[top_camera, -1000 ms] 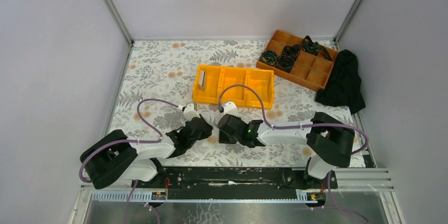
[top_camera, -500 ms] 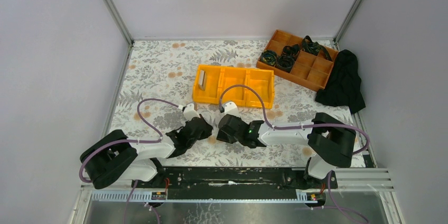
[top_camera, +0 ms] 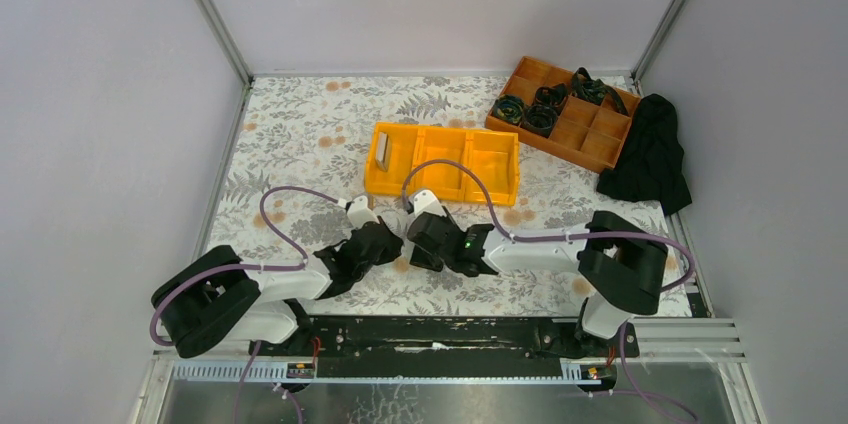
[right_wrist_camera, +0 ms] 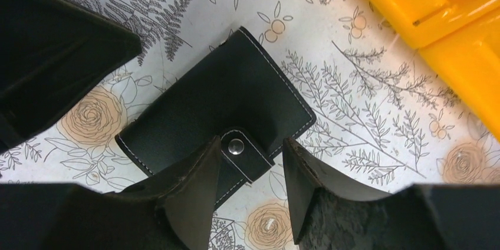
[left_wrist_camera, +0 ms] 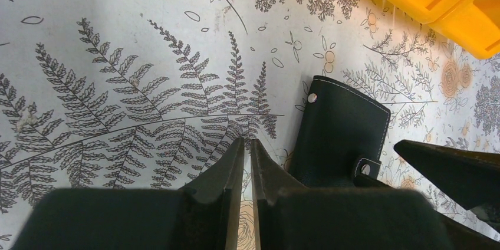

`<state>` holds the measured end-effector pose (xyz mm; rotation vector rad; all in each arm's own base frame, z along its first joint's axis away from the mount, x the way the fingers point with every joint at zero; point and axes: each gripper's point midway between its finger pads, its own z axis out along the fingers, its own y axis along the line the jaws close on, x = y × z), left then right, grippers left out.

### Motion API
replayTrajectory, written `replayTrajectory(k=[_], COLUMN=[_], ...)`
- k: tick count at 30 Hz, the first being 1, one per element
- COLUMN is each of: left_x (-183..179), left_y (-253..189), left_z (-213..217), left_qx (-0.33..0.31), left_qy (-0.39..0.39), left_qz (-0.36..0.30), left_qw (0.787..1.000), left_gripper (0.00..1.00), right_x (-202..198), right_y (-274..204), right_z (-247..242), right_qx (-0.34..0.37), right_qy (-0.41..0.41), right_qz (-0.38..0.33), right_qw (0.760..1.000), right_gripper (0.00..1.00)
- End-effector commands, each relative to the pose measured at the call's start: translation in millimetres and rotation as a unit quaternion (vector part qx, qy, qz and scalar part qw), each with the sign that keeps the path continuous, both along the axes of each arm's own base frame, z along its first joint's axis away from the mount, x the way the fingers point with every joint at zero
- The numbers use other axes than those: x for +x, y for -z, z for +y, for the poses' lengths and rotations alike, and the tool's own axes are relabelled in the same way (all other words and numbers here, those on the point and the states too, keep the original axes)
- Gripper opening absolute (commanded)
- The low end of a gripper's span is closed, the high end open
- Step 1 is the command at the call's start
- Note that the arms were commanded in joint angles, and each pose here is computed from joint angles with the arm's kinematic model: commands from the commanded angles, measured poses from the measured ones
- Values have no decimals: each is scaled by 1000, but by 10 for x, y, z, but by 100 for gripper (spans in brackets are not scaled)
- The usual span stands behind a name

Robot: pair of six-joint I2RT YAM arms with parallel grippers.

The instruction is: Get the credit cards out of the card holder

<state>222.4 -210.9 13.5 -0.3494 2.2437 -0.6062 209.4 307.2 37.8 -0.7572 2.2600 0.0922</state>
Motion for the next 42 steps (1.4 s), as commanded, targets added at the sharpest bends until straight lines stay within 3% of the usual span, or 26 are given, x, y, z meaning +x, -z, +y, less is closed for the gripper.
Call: replayTrajectory(k=[1, 16, 19, 24, 26, 29, 32, 36, 42], left_x=[-6, 1, 13, 32, 39, 48, 22, -4, -114], left_y=[9, -7, 3, -12, -31, -111, -243, -367, -512], left_z=[25, 39, -2, -60, -82, -191, -399, -573, -809], left_qx=[11, 14, 15, 13, 10, 1, -22, -44, -90], left_qy=[5, 9, 15, 22, 26, 52, 98, 136, 197], left_qz=[-8, -16, -13, -13, -15, -23, -29, -39, -31], left_qw=[1000, 1000, 1000, 1000, 1000, 998, 994, 989, 976], left_gripper=[16, 16, 16, 16, 16, 17, 35, 53, 48], right_x=[146, -47, -91, -93, -84, -65, -15, 60, 116], right_y=[-113, 62, 72, 107, 120, 94, -13, -183, -370], right_z=[132, 91, 79, 19, 10, 41, 72, 69, 19], right_qx=[-18, 39, 42, 39, 37, 42, 57, 78, 104], right_qy=[-25, -53, -57, -45, -41, -37, -29, -15, 1], right_qz=[-35, 37, 46, 46, 46, 44, 30, 10, -7], right_qw=[999, 997, 996, 997, 997, 997, 998, 997, 995], right_gripper=[51, 45, 37, 11, 6, 7, 24, 26, 26])
